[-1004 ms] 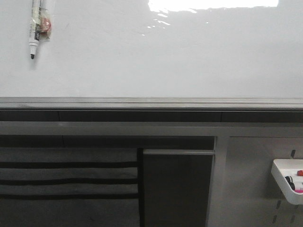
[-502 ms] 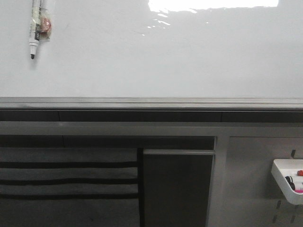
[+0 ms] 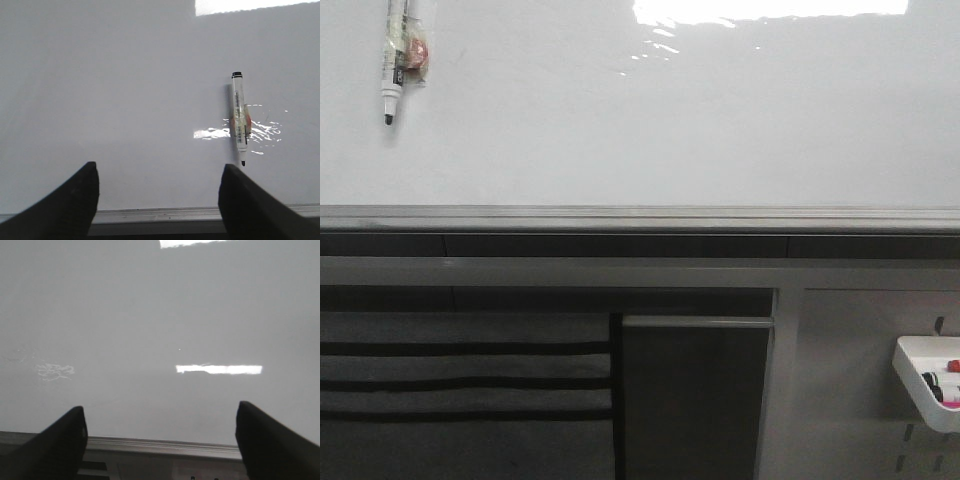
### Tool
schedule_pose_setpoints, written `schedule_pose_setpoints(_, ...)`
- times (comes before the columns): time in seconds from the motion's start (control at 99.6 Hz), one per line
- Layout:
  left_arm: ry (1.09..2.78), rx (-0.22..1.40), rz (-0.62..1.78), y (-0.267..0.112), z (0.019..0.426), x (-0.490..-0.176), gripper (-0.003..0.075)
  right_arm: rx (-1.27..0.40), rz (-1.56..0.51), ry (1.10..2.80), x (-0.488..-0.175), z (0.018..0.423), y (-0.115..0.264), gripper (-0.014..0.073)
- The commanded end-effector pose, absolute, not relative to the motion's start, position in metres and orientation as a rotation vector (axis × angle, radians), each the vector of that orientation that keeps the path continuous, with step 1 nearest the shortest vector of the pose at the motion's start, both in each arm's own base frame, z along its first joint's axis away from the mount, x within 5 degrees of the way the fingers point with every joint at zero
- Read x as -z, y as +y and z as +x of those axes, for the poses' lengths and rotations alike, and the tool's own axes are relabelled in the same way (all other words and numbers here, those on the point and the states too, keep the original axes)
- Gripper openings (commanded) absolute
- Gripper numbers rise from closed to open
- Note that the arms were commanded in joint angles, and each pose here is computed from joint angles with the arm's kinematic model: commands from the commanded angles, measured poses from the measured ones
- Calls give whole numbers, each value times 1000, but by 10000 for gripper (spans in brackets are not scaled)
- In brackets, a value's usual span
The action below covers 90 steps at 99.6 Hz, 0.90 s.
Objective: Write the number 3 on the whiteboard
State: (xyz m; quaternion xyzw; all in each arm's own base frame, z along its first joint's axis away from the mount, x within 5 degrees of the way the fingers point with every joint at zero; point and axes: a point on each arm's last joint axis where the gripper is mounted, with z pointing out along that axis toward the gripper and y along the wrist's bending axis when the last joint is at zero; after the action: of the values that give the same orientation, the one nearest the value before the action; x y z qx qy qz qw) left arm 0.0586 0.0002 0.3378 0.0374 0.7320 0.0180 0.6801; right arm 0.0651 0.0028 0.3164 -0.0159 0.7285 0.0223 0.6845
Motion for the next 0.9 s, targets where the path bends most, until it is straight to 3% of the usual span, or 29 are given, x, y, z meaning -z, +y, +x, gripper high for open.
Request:
schedule_pose_setpoints(0.0,1554,-30,79,-1,60,-353,421,-52,-35,1529,-335,66,3,551)
schedule_pose_setpoints(0.231,1559,0,65,-2,61,-352,360,-55,-32,1547,-335,66,3,551)
schedule_pose_setpoints(0.442,1645,-21,137,-5,77,-358,323,-46,-76,1766,-343,78,5,551)
schedule_pose_setpoints(0.703,1829,85,291,-28,129,-350,313,-176,-301,1843,-352,101,29,551)
schedule_pose_setpoints(0.894,1873,141,309,-46,175,-341,313,-272,-415,1821,-351,111,48,551)
